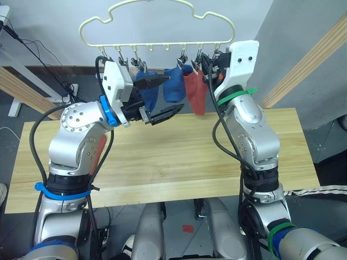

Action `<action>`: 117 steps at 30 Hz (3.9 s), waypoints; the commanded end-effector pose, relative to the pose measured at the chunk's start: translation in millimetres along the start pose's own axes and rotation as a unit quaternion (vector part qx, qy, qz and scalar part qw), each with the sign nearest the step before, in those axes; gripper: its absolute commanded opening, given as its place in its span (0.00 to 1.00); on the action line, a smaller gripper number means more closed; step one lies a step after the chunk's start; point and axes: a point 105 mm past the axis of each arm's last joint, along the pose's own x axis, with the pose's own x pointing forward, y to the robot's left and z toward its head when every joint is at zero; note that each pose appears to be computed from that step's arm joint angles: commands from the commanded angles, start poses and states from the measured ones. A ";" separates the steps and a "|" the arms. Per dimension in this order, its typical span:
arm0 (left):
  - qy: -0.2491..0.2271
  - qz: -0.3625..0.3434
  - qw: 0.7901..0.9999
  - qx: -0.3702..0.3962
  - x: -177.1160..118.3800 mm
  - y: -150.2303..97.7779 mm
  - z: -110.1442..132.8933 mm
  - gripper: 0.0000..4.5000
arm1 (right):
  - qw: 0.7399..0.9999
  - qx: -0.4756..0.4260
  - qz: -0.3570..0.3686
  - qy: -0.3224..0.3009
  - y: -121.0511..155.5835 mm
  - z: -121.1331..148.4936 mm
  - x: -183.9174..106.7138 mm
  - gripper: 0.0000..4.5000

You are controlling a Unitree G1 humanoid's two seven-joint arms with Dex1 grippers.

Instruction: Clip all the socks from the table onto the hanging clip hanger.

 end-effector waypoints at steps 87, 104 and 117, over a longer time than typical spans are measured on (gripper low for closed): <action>0.178 0.228 0.944 -0.162 -9.7 -22.5 -117.3 0.00 | 0.998 -0.021 0.017 -0.052 2.7 31.1 0.4 0.00; 0.002 0.151 0.985 -0.087 112.1 -35.7 -58.5 0.00 | 0.998 -0.042 0.004 -0.040 -0.9 40.4 0.5 0.00; -0.047 0.229 0.969 -0.076 140.0 -25.8 -42.4 0.00 | 0.998 -0.053 0.005 -0.030 0.9 42.9 0.8 0.00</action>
